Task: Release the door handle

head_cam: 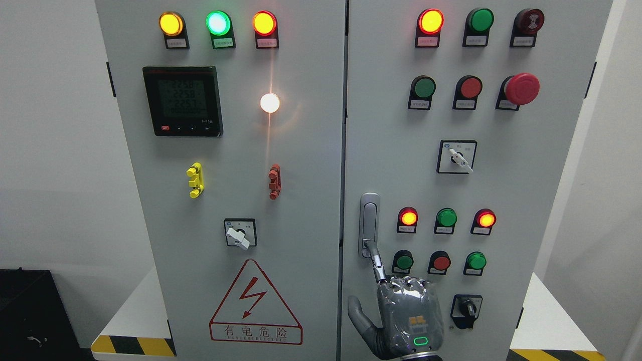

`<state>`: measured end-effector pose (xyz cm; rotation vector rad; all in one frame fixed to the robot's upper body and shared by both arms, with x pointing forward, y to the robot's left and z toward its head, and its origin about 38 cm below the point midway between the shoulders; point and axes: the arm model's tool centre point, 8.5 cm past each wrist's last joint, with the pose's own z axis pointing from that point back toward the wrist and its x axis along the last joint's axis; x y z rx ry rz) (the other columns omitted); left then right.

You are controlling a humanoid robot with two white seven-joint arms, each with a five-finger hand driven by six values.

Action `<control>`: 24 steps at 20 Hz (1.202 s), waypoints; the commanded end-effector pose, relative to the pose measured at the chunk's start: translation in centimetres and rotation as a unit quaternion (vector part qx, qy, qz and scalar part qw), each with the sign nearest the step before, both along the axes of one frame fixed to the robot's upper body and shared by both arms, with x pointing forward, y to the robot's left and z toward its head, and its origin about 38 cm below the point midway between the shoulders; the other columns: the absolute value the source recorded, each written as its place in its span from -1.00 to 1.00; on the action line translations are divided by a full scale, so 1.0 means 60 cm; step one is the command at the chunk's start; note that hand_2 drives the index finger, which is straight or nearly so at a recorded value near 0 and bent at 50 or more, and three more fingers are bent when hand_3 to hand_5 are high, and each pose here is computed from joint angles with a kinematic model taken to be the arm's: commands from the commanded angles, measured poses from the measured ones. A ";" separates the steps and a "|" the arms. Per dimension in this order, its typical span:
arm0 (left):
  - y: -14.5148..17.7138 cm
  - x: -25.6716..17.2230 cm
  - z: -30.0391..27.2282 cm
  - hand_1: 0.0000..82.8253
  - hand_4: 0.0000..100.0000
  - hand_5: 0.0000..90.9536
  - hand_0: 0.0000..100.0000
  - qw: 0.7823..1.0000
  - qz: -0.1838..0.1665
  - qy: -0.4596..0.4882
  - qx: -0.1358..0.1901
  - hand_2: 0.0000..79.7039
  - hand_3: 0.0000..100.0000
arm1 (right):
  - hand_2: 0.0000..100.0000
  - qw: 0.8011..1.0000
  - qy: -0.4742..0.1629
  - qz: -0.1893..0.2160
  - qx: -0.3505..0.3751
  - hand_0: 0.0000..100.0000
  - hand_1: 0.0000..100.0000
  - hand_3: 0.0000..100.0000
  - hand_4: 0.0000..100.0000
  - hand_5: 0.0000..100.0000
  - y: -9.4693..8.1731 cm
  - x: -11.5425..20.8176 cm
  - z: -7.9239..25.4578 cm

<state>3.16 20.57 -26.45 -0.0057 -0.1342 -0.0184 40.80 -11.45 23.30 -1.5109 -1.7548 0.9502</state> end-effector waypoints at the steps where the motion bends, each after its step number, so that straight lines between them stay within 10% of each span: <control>1: 0.000 -0.018 -0.001 0.34 -1.00 -1.00 -0.76 1.000 0.001 0.008 0.000 -1.00 -1.00 | -0.80 1.000 0.006 0.001 -0.002 -0.15 -0.46 1.00 1.00 1.00 0.001 0.002 -0.007; 24: 0.000 -0.018 -0.001 0.34 -1.00 -1.00 -0.76 1.000 0.000 0.008 0.000 -1.00 -1.00 | -0.78 1.000 0.013 0.002 -0.001 -0.14 -0.46 1.00 1.00 1.00 0.005 0.002 -0.013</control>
